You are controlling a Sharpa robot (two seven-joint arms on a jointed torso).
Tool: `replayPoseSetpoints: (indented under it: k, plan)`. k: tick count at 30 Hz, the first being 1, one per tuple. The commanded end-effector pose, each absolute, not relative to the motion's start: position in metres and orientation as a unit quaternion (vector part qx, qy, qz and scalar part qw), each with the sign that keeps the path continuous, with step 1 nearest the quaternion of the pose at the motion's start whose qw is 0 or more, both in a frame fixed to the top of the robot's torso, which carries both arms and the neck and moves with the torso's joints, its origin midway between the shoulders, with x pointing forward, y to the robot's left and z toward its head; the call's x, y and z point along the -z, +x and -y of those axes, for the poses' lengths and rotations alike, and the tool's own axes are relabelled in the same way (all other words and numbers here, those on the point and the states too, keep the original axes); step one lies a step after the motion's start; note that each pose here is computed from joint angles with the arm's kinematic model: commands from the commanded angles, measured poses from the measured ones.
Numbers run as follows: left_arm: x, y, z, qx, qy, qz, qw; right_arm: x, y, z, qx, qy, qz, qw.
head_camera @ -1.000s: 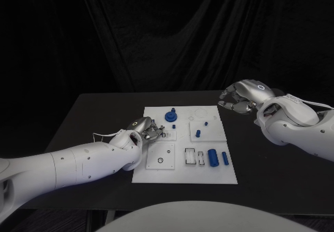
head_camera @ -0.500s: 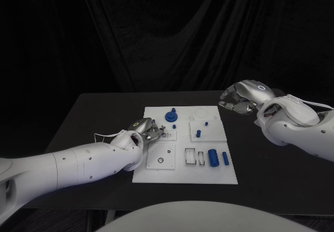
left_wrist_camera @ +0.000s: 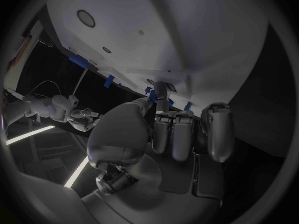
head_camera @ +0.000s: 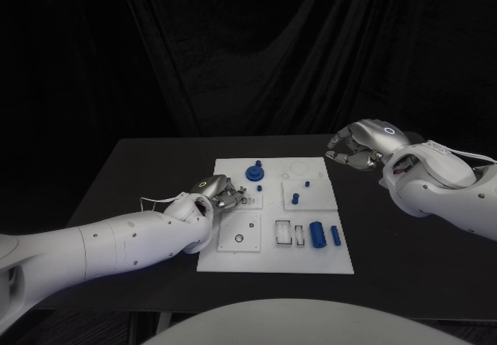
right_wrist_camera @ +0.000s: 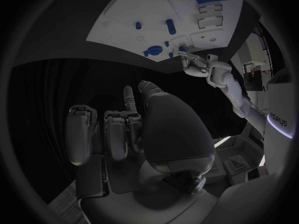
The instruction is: Assemble the parts on the task board
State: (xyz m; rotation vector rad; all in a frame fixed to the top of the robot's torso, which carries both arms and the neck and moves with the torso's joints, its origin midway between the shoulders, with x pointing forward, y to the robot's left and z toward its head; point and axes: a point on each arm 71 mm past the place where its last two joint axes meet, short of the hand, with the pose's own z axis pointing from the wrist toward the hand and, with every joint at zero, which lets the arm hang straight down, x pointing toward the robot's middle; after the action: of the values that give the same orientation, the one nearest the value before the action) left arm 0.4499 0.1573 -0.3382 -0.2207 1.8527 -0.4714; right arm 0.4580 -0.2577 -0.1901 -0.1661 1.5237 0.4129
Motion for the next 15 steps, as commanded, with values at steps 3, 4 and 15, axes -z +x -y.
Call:
replayPoseSetpoints:
  k: [3,4,15]
  plan:
    - [0.3448,0.4458,-0.1534,0.206,-0.076,-0.805,0.551,0.1913,0.4578,0.2592,-0.178,-0.070,-0.688,0.700]
    - [0.3449,0.4457,-0.1532,0.207,-0.075,-0.805,0.550,0.1913,0.4577,0.2593,-0.178,-0.069,-0.688,0.700]
    - [0.3455,0.4456,-0.1531,0.211,-0.069,-0.807,0.547,0.1919,0.4577,0.2603,-0.179,-0.064,-0.691,0.698]
